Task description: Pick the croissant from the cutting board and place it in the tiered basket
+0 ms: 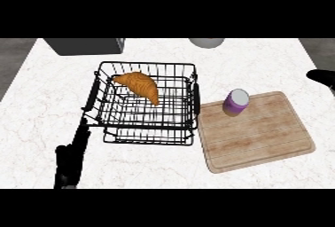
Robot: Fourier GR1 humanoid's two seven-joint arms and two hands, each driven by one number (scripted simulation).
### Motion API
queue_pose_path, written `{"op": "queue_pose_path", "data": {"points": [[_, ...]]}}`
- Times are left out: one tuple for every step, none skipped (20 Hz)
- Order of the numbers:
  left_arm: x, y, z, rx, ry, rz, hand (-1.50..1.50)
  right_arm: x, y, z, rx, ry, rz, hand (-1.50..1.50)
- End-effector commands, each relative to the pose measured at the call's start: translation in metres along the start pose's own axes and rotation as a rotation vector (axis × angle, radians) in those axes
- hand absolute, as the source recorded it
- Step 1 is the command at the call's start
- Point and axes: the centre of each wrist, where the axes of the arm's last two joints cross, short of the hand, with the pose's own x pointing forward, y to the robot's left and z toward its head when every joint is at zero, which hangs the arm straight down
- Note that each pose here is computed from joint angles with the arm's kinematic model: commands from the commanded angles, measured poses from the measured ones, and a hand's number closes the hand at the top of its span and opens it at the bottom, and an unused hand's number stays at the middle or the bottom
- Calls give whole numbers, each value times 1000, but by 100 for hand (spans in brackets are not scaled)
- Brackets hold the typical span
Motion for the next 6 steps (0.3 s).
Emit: {"op": "queue_pose_path", "data": {"points": [[0, 10, -4, -9, 1, 6, 0, -2, -77, 12, 18, -16, 25, -150], [3, 5, 0, -15, 6, 10, 0, -15, -98, 8, 6, -15, 9, -150], [-2, 11, 6, 12, -7, -6, 0, -7, -111, 15, 53, -22, 10, -150], [6, 3, 5, 4, -5, 3, 0, -23, -130, 7, 42, -17, -26, -150], [2, -19, 12, -13, -7, 10, 0, -23, -137, 13, 51, -15, -13, -150], [-7, 8, 6, -11, 6, -5, 0, -33, -157, 3, 65, -36, -44, -150]]}}
